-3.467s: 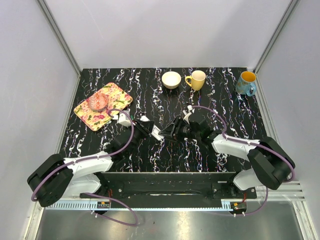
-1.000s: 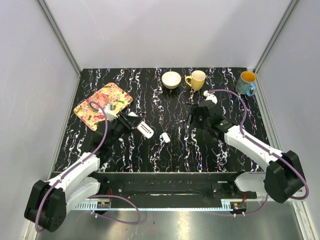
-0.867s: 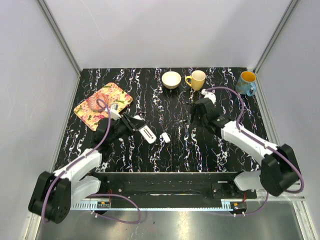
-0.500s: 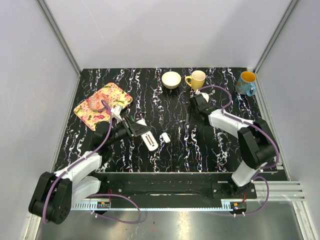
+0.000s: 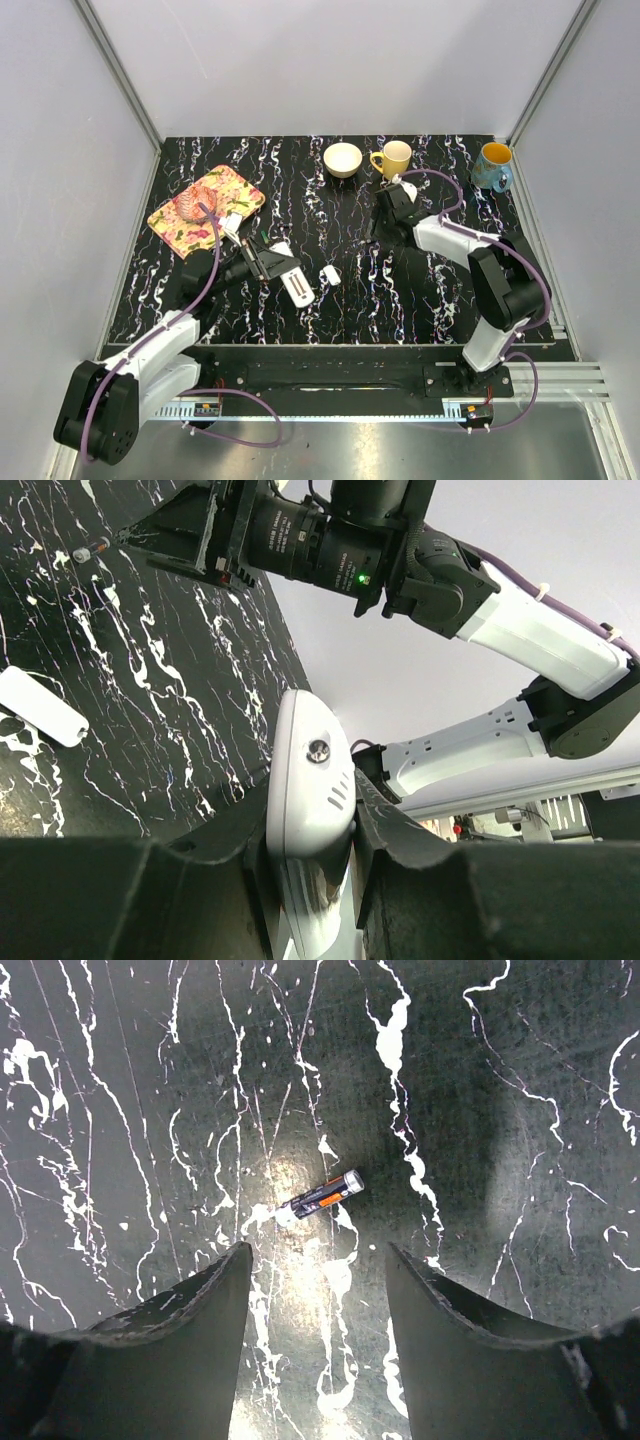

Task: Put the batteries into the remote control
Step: Pick up the battery from the center of the board.

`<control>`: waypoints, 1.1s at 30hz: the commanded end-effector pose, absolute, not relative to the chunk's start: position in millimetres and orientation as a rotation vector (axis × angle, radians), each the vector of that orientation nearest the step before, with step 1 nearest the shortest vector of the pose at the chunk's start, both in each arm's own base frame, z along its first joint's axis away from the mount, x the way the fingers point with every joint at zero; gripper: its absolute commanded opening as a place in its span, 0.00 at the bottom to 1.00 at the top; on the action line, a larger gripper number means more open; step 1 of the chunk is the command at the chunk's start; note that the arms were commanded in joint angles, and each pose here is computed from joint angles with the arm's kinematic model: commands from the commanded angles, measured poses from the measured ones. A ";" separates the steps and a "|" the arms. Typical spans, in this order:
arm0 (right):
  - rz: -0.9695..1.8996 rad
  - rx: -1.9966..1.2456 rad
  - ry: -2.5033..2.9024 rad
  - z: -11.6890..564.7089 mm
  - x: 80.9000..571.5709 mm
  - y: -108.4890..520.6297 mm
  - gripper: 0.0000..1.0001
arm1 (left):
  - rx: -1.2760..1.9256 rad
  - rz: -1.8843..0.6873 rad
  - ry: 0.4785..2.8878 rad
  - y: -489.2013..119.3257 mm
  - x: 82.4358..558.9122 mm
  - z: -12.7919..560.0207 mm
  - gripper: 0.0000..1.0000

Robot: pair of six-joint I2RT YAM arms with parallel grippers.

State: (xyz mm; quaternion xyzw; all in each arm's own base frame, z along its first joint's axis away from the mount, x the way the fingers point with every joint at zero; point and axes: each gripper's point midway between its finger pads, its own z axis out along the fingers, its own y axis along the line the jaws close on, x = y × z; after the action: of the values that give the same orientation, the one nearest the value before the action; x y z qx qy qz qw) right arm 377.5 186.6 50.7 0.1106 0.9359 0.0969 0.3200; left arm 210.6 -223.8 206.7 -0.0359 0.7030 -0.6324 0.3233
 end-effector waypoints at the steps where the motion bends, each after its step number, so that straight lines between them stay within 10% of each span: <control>1: 0.306 0.350 2.353 77.6 386.7 184.3 0.61 | 0.028 -1.670 1.759 -225.7 207.6 233.6 0.00; 33: 0.406 0.699 2.472 42.1 386.7 209.3 0.62 | 0.002 -1.605 1.764 -219.5 207.3 226.5 0.00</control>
State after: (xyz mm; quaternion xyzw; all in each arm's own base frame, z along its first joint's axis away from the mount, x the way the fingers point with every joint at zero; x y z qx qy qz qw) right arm 372.0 207.9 32.4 0.2117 0.9289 0.1623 0.2569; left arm 202.2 -222.5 213.8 -0.0060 0.6991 -0.6298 0.3384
